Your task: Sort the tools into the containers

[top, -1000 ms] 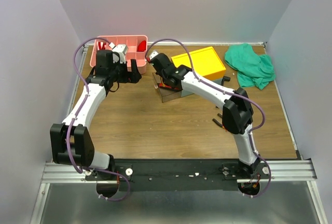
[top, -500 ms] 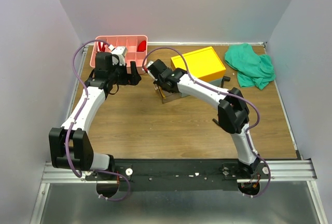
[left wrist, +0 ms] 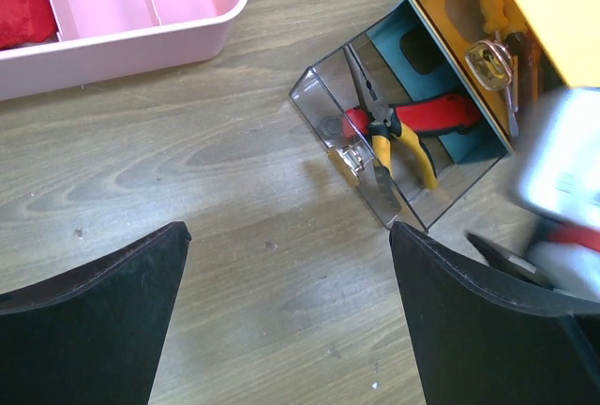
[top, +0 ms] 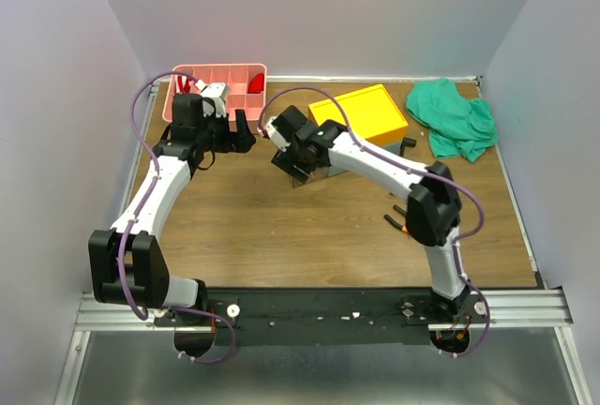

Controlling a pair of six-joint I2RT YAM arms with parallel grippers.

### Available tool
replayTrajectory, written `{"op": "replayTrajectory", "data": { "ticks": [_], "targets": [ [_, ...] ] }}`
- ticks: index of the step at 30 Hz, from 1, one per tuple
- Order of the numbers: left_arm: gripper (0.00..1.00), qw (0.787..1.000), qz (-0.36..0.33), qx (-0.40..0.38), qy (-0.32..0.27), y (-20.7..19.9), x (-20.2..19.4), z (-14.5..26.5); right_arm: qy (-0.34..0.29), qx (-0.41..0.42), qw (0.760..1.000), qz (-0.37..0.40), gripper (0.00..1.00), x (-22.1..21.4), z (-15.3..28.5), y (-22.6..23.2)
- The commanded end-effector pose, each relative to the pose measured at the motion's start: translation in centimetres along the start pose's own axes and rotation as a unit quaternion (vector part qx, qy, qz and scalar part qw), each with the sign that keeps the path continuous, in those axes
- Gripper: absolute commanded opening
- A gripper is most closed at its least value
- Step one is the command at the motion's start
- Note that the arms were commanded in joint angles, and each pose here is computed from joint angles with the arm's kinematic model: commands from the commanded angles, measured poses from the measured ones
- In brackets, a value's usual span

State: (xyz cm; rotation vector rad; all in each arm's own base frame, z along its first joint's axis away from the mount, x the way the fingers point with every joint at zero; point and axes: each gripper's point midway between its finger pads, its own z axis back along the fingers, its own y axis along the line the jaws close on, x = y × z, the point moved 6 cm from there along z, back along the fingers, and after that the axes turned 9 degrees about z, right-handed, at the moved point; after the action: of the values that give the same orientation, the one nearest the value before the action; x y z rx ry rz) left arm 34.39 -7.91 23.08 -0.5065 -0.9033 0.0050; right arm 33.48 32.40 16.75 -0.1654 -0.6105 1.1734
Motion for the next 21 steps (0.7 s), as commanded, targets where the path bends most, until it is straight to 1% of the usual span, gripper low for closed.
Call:
{"op": "replayTrajectory", "data": {
  "ticks": [1,2,3,4,5,7,8,10,11,12,13,14,15,16,17,18,21],
  "targets": [
    [0.99,1.0,0.007,-0.02,-0.017,-0.7,1.5,-0.2,-0.07,0.079,0.994,0.031,0.84,-1.3,7.9,0.6],
    [0.99,1.0,0.009,-0.021,-0.016,-0.7,1.5,-0.3,-0.065,0.089,0.993,0.032,0.85,-2.3,8.4,0.8],
    [0.99,1.0,0.011,-0.024,-0.015,-0.8,1.5,-0.2,-0.085,0.089,0.992,0.027,0.86,-3.2,10.4,0.4],
    [0.99,0.999,0.013,-0.026,-0.015,-0.9,1.5,-0.3,-0.056,0.119,0.991,0.027,0.86,-5.9,9.4,1.9],
    [0.99,0.999,0.013,-0.027,-0.016,-0.9,1.6,-0.3,-0.057,0.133,0.989,0.008,0.86,-7.4,9.6,1.6],
    [0.99,0.999,0.015,-0.028,-0.015,-0.9,1.6,-0.4,-0.029,0.165,0.986,-0.009,0.88,-11.5,9.7,2.8],
    [0.99,0.999,0.015,-0.028,-0.015,-0.9,1.6,-0.4,-0.008,0.176,0.984,-0.028,0.88,-13.8,9.4,2.3],
    [0.99,0.999,0.014,-0.029,-0.013,-0.9,1.5,-0.4,0.003,0.203,0.978,-0.042,0.89,-16.3,9.5,2.5],
    [0.99,0.999,0.014,-0.029,-0.014,-0.9,1.6,-0.4,0.018,0.219,0.975,-0.032,0.89,-18.6,9.5,3.1],
    [0.99,0.999,0.015,-0.028,-0.012,-0.8,1.5,-0.5,0.021,0.224,0.974,-0.038,0.91,-20.2,9.5,2.8],
    [0.99,0.999,0.014,-0.028,-0.011,-0.8,1.4,-0.6,0.03,0.231,0.972,-0.03,0.93,-21.5,9.3,3.1],
    [0.99,0.999,0.015,-0.027,-0.009,-0.7,1.3,-0.6,0.022,0.217,0.976,-0.012,0.93,-22.3,9.3,3.0],
    [0.99,0.999,0.015,-0.027,-0.009,-0.8,1.3,-0.7,0.044,0.222,0.974,-0.008,0.93,-24.3,8.7,4.1],
    [0.99,0.999,0.015,-0.027,-0.008,-0.7,1.2,-0.7,0.053,0.213,0.976,0.001,0.93,-25.2,8.5,4.2],
    [0.99,0.999,0.016,-0.027,-0.007,-0.7,1.2,-0.7,0.048,0.204,0.978,0.015,0.93,-25.6,8.3,4.3],
    [0.99,0.999,0.016,-0.027,-0.005,-0.7,1.2,-0.8,0.06,0.209,0.976,0.018,0.94,-26.9,8.0,5.3],
    [0.99,0.999,0.016,-0.028,-0.002,-0.8,1.2,-1.0,0.079,0.192,0.978,0.011,0.93,-28.1,7.5,5.6]
  ]
}}
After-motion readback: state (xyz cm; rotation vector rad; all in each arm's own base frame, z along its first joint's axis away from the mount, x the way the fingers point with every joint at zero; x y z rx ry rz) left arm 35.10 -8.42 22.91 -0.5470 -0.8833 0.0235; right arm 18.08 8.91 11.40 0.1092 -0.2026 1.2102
